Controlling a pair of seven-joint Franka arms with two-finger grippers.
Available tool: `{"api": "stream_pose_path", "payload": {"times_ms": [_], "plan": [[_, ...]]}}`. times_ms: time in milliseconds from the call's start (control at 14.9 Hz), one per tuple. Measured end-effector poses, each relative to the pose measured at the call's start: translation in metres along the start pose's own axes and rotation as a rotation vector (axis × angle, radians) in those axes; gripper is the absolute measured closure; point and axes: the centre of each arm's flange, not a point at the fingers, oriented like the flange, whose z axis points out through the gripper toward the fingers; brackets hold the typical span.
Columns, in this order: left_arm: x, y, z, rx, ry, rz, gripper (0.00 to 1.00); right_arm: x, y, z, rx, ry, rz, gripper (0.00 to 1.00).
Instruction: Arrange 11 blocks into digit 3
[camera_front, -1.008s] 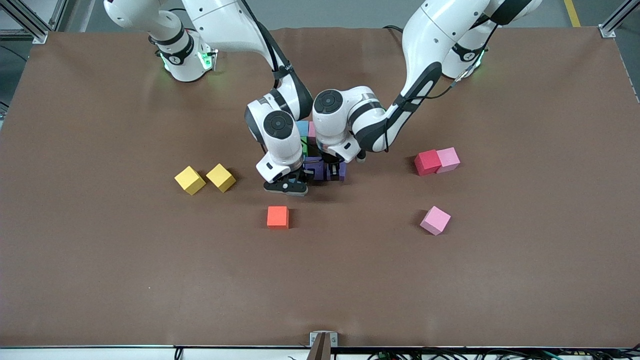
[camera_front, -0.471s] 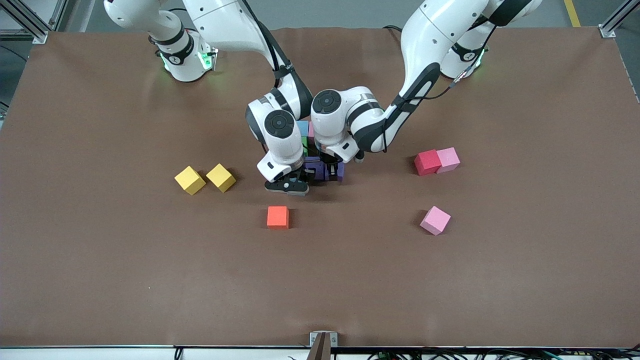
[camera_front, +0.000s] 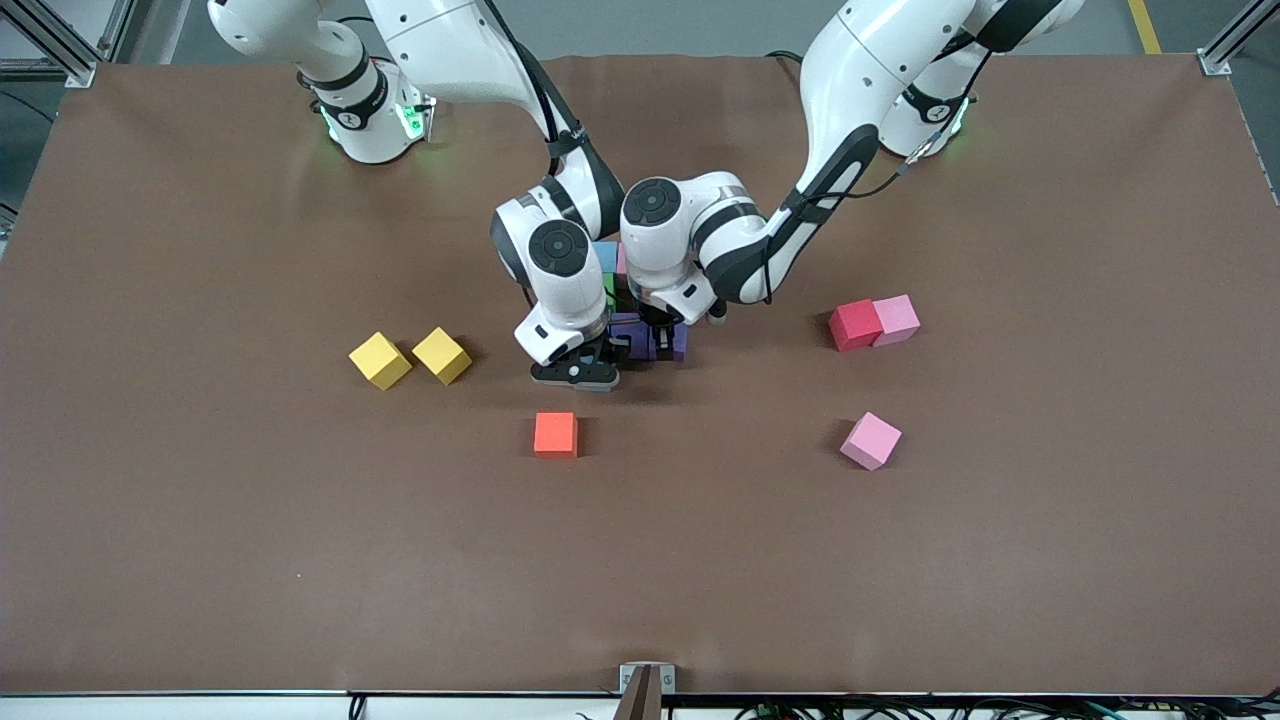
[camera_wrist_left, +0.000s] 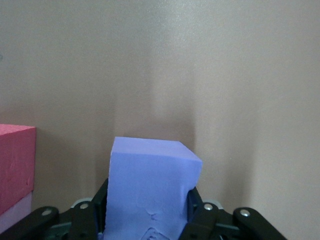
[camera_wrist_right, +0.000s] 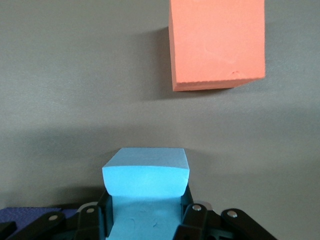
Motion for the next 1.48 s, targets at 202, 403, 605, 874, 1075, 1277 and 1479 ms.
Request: {"api": "stream_pose_path", "payload": {"times_ms": [202,403,605,874,1075,1277,1479], "plan": [[0.001,0.004,-0.002,-0.004,-0.003,-0.006,0.18,0.004,0.004,0.000,-0.001,0.001,-0.006,0.47],[0.001,0.011,-0.006,-0.012,-0.009,-0.013,0.00,0.004,0.004,0.000,-0.002,0.001,-0.011,0.47],[0.002,0.013,-0.010,-0.018,-0.012,-0.002,0.00,0.004,0.004,0.000,-0.003,0.000,-0.011,0.47],[0.001,0.005,-0.015,-0.013,0.006,0.043,0.00,0.003,0.004,0.000,-0.003,-0.002,-0.013,0.47],[0.000,-0.005,-0.032,-0.008,-0.004,0.081,0.00,0.002,0.003,0.000,-0.003,-0.002,-0.015,0.47],[0.011,-0.001,-0.057,-0.002,0.006,0.092,0.00,0.001,0.001,0.000,-0.003,-0.003,-0.018,0.47],[0.033,0.022,-0.083,-0.001,0.002,0.139,0.00,-0.001,0.000,0.001,-0.004,-0.004,-0.019,0.47]]}}
